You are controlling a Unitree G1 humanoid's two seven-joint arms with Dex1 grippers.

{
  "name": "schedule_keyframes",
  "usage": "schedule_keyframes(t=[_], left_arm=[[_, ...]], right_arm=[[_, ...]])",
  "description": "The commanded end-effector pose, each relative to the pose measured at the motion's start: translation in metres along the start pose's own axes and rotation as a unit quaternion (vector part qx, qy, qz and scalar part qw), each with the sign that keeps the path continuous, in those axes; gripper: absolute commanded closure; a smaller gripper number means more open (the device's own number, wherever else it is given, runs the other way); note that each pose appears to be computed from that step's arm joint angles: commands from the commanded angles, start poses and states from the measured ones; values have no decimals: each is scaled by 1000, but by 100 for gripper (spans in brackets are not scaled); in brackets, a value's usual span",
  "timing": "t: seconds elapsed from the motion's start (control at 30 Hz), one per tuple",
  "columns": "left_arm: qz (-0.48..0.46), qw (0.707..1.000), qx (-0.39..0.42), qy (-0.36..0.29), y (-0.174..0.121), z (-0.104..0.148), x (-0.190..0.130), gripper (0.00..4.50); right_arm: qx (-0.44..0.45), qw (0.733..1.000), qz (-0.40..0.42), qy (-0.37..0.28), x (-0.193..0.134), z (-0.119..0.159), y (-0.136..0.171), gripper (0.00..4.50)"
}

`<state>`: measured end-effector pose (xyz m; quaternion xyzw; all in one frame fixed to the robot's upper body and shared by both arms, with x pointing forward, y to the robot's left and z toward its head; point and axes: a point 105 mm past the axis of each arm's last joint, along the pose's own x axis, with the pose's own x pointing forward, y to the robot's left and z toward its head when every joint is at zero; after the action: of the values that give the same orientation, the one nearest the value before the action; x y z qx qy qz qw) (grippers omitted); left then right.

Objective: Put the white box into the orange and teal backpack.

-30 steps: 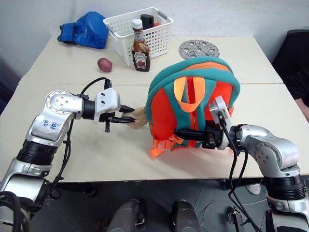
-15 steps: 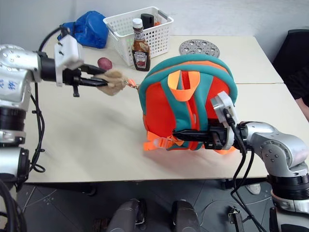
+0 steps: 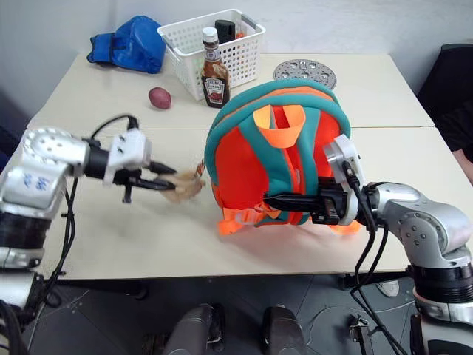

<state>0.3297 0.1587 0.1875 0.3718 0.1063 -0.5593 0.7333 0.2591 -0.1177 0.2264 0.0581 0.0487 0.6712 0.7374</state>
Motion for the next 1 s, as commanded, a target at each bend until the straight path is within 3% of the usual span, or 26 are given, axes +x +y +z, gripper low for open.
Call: schedule_keyframes(t=[0.03,0.2,0.33,0.37,0.4,0.5,0.63,0.73,0.8,0.9,1.0], left_arm=[[26,999,10,20,-2,-10,16,354],[64,998,-13,-15,3,-6,31,354],[74,995,-51,-53,4,1,16,354],[80,994,-55,-51,6,0,10,354],[85,993,-58,-51,8,-1,7,354],[120,989,-76,-37,19,-12,-15,274],[128,986,-93,-46,19,-14,-35,147],[108,984,-117,-81,6,-4,-54,51],[87,981,-142,-97,-6,1,-66,1],[55,977,-175,-106,-29,7,-86,1],[89,967,-205,-120,-35,10,-114,1]], right_arm=[[-21,1000,15,-10,2,10,6,450],[-34,999,6,-1,4,6,4,450],[-40,999,-23,16,4,0,-3,450],[-31,999,-24,13,3,0,-3,378],[-24,999,-24,11,3,1,-3,352],[-22,999,-6,28,3,-7,9,248],[-35,997,-44,51,-2,-17,6,114],[-37,992,-95,71,-30,-20,0,9],[-35,988,-128,85,-52,-20,-4,0],[-36,976,-178,117,-94,-20,-8,0],[-40,968,-212,131,-138,-4,-7,0]])
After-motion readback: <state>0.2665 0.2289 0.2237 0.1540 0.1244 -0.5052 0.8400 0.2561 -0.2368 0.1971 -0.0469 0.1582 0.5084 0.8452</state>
